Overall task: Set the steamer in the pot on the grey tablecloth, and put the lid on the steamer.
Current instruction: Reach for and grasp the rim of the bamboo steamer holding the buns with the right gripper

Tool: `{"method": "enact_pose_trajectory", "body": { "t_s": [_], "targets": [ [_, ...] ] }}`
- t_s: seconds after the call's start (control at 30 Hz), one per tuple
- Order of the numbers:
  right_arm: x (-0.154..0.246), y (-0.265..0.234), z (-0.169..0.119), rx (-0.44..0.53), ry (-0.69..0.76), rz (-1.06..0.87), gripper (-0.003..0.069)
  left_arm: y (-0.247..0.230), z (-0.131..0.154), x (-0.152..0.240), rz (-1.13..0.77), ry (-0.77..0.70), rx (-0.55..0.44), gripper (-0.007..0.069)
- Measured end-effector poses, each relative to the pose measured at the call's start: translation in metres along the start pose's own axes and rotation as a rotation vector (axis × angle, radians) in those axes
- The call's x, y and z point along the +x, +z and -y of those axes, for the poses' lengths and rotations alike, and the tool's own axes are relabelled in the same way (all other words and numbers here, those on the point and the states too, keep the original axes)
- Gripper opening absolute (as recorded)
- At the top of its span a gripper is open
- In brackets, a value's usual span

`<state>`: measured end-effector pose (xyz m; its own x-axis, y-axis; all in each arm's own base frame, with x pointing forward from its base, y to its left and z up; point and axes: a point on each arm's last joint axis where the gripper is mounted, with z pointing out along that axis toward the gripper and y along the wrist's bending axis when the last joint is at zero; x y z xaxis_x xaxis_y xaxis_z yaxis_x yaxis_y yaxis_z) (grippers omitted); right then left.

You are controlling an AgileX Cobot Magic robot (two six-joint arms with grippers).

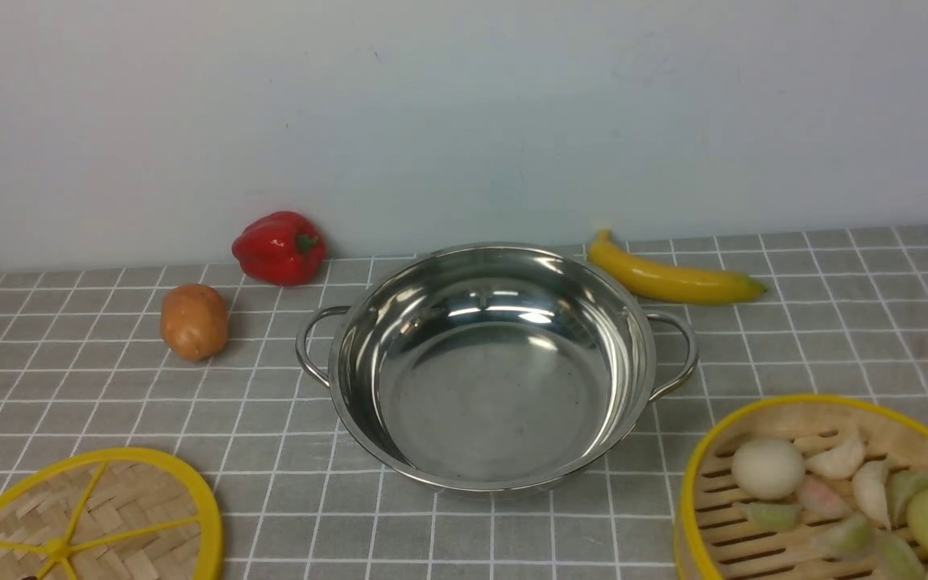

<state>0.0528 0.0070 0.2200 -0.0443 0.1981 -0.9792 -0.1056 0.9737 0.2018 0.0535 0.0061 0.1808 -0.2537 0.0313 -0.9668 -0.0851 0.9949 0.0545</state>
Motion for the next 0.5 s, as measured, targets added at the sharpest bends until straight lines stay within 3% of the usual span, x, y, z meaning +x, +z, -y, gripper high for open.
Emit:
{"method": "enact_pose_trajectory", "body": {
  "t_s": [0.17, 0.27, 0.5],
  "targets": [
    [-0.065, -0.021, -0.015, -0.044, 0.017, 0.130, 0.0243, 0.000, 0.000, 0.000, 0.000, 0.000, 0.000, 0.0492],
    [-0.094, -0.037, -0.024, -0.061, 0.014, 0.077, 0.0243, 0.000, 0.000, 0.000, 0.000, 0.000, 0.000, 0.0492],
    [-0.112, -0.052, -0.034, -0.107, 0.072, 0.015, 0.0243, 0.000, 0.000, 0.000, 0.000, 0.000, 0.000, 0.0492]
  ]
}}
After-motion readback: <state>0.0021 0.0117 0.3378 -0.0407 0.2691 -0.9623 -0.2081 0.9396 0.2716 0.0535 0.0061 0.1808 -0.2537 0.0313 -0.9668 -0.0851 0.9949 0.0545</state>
